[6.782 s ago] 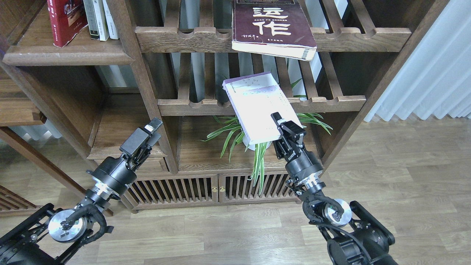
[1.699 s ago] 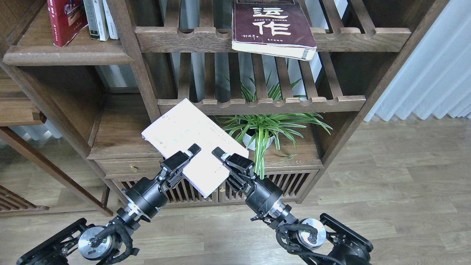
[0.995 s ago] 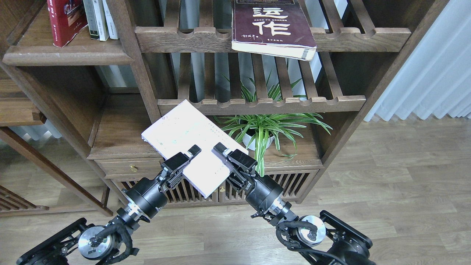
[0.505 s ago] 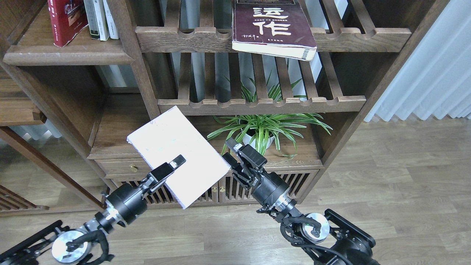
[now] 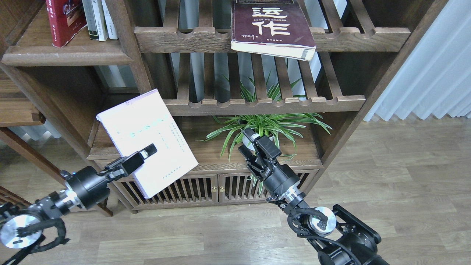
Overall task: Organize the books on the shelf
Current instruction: 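Lift the white book with the left gripper up toward the top shelf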
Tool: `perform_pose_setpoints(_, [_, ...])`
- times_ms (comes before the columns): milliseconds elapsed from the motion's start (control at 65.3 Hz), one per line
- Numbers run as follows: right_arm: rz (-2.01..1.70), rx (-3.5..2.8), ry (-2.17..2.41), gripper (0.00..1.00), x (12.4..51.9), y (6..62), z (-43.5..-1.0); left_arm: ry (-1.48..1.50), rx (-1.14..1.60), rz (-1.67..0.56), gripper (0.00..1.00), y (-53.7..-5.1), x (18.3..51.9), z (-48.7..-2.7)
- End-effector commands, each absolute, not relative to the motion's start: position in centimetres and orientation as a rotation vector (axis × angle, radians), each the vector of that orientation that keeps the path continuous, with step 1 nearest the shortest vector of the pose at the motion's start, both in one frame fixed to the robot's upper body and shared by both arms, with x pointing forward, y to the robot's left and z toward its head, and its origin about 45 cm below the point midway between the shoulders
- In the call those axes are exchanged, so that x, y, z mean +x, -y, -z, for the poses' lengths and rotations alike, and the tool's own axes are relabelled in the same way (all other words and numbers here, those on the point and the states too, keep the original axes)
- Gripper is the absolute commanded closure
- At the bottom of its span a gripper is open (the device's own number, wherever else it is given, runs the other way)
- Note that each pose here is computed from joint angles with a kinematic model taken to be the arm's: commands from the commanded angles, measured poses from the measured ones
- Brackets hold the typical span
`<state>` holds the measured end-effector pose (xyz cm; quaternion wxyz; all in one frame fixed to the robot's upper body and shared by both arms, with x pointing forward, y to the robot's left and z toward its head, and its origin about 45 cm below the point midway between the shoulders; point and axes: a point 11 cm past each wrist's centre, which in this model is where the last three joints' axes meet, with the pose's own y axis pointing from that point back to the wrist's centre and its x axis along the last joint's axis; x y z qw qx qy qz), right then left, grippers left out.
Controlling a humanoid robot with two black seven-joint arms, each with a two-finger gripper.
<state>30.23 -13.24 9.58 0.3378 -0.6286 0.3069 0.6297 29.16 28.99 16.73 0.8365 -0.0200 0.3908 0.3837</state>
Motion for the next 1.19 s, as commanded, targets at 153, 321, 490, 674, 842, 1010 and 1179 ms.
perform_pose_setpoints(153, [-1.643,-1.675,-0.793,0.13,30.2,12.8,-9.7,-0.730,-0.109,-0.827,1.00,-30.1,32.2,-20.9])
perform_pose_setpoints(321, [-1.639,-1.692,-0.793,0.13,30.2,12.7,-9.7,-0.645,-0.175,-0.835,1.00,-30.7,34.3,-24.4])
perform_pose_setpoints(490, [-1.640,-1.696,-0.793,0.13,30.1,12.7,-9.7,-0.586,-0.216,-0.837,1.00,-31.1,35.5,-26.8])
perform_pose_setpoints(674, [-1.636,-1.716,-0.792,0.13,30.2,12.6,-9.8,-0.521,-0.256,-0.847,1.00,-32.0,36.5,-29.6])
perform_pose_setpoints(842, [-1.637,-1.722,-0.795,0.13,30.0,12.5,-9.6,-0.431,-0.302,-0.815,1.00,-31.4,38.0,-33.6])
perform_pose_setpoints(1010, [-1.640,-1.723,-0.798,0.13,29.9,12.5,-9.5,-0.346,-0.362,-0.755,1.00,-29.8,39.3,-38.0])
perform_pose_setpoints(1179, [-1.638,-1.731,-0.799,0.13,29.9,12.5,-9.5,-0.298,-0.396,-0.733,1.00,-29.9,39.7,-41.0])
